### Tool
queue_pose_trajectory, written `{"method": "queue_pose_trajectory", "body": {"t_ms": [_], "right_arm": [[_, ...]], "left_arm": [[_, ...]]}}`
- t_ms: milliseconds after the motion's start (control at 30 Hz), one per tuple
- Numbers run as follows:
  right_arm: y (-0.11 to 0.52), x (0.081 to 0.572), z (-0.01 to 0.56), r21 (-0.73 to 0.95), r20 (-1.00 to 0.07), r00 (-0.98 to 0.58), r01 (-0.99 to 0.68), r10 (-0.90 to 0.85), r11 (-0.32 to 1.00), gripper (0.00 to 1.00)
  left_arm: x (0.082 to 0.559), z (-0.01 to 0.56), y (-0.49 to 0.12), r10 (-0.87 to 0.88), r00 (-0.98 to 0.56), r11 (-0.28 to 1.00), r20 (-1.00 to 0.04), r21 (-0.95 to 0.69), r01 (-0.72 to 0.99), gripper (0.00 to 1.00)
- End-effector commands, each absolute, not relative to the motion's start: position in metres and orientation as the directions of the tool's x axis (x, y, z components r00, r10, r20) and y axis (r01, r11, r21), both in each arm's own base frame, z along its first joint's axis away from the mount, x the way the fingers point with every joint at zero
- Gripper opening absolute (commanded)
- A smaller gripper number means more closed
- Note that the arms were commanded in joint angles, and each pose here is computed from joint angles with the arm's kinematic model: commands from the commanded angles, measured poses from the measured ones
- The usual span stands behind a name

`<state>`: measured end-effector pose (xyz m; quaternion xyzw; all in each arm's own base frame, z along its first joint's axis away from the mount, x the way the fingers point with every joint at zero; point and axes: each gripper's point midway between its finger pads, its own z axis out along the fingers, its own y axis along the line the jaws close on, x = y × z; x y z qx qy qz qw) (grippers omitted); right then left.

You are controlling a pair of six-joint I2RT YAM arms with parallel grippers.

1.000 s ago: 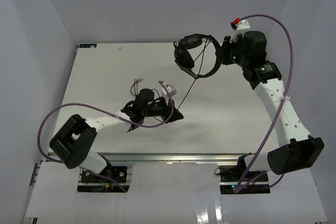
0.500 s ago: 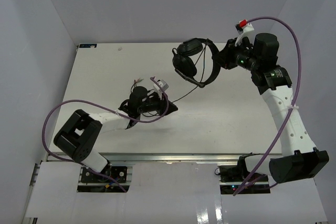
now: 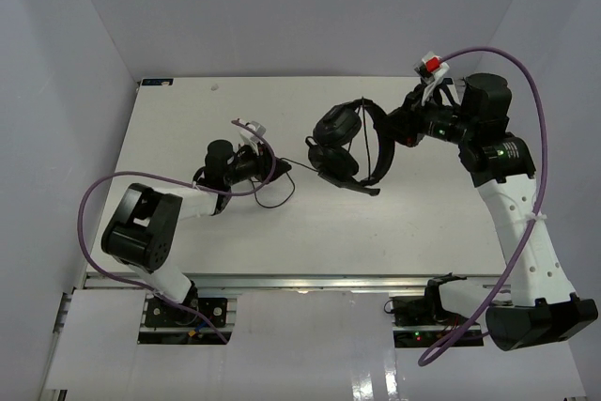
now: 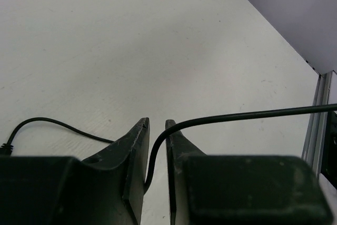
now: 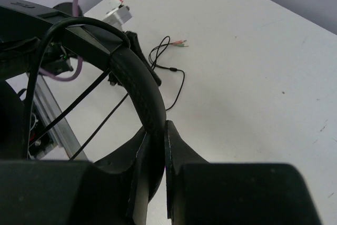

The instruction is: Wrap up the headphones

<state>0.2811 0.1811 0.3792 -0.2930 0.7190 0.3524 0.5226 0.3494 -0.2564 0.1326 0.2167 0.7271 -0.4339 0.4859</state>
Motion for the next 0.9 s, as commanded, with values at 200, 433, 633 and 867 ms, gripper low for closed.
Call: {"method": "queue_pose_trajectory", "body": {"t_ms": [200, 433, 633, 867], "right_arm": [[0.188, 0.224, 0.346, 0.035, -0.959, -0.141, -0.920, -0.247, 0.391, 0.08], [0.191, 0.219, 0.286, -0.095, -0.897, -0.090, -0.917, -0.432, 0.388, 0.08], [0.200, 0.225, 0.257, -0.188, -0.838, -0.065, -0.898, -0.541, 0.398, 0.08], [0.204, 0.241, 0.242, -0.278, -0.778, -0.060, -0.860, -0.626, 0.427, 0.08]], "left_arm": [[0.413, 0.184, -0.239, -0.222, -0.359, 0.552, -0.907, -0.420, 0.720, 0.28], [0.437, 0.229, -0.220, -0.262, -0.253, 0.619, -0.931, -0.364, 0.696, 0.28], [0.431, 0.266, -0.219, -0.263, -0.190, 0.601, -0.946, -0.314, 0.735, 0.24], [0.415, 0.301, -0.223, -0.256, -0.161, 0.558, -0.953, -0.281, 0.781, 0.21]]}}
